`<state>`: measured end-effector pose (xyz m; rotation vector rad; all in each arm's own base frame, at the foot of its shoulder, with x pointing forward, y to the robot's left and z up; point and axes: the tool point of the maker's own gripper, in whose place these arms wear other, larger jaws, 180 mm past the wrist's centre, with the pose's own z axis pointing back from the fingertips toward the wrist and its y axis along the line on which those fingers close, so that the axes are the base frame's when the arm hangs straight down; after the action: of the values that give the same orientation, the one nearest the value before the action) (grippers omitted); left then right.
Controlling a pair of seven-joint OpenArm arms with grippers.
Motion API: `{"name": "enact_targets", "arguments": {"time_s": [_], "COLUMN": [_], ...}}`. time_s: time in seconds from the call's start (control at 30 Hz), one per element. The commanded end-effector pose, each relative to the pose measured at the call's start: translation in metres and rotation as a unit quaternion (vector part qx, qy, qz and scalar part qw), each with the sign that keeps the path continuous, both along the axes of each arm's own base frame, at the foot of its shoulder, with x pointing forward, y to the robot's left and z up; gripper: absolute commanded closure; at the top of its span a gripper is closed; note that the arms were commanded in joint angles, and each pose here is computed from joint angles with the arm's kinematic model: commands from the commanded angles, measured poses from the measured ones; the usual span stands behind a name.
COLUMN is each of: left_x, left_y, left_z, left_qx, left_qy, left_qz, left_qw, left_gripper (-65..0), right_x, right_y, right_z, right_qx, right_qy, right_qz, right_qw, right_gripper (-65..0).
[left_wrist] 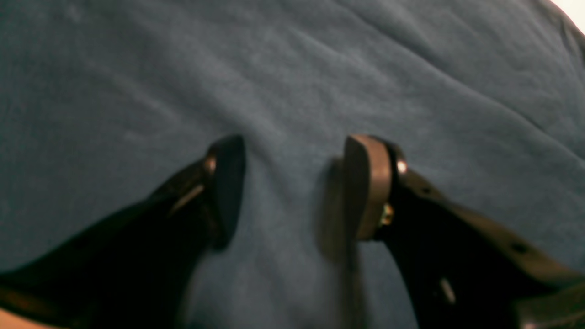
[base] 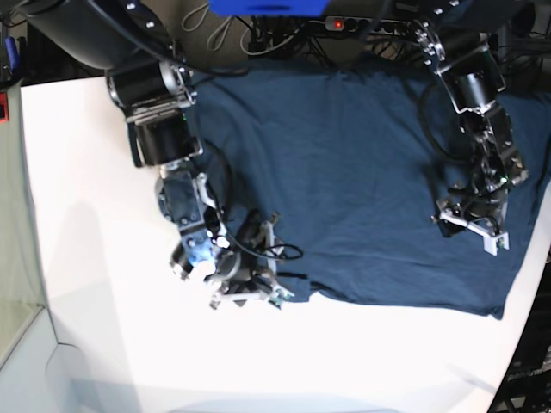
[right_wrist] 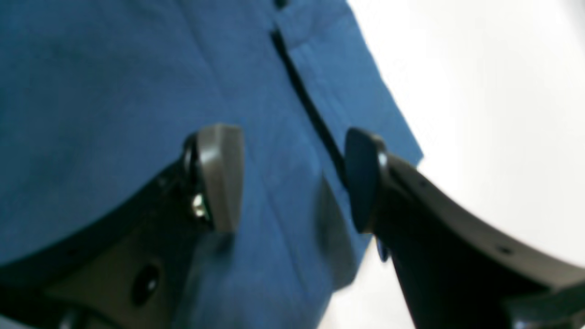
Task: Layout the t-shirt on the table in an organized manner, then fold the t-shirt properly
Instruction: 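Move the right gripper to the shirt hem and grasp it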
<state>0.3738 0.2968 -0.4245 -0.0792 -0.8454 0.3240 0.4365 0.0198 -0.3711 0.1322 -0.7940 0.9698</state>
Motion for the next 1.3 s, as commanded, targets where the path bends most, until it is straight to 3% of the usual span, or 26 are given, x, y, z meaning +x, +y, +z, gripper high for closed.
{"name": "enact_targets", "arguments": {"time_s": [0.0,0.5,0.77,1.17,1.27], "left_x": [-0.004,-0.011,-0.011,-0.011,-0.011], "left_y": [0.003,0.002,0.002,0.002,0.003], "left_z": [-0.002,-0.008,-0.008,-0.009,-0.009], "left_qx": [0.005,0.004,0.004,0.005,0.006], "left_qy": [0.017,0.024,0.024,0.025,0.026], "left_qz": [-0.003,-0.003,-0.003,-0.004,-0.004], "left_qw": [1.000,1.000,1.000,1.000,1.000], "left_gripper": [-34.1,-34.1,-34.1,-34.1,-34.1], "right_x": [0.019,0.028,0.024,0.052,0.052], "right_y": [0.008,0.004,-0.015,-0.041,-0.040], "right_z": [0.026,0.032,0.006,0.013,0.012], "right_qx": [0.025,0.073,0.089,0.078,0.079], "right_qy": [-0.034,-0.067,-0.049,-0.101,-0.101], "right_qz": [0.004,0.016,0.009,-0.085,-0.088], "right_qw": [0.9991,0.9949,0.9948,0.9881,0.9879], "right_gripper": [-35.8,-35.8,-35.8,-35.8,-35.8]}}
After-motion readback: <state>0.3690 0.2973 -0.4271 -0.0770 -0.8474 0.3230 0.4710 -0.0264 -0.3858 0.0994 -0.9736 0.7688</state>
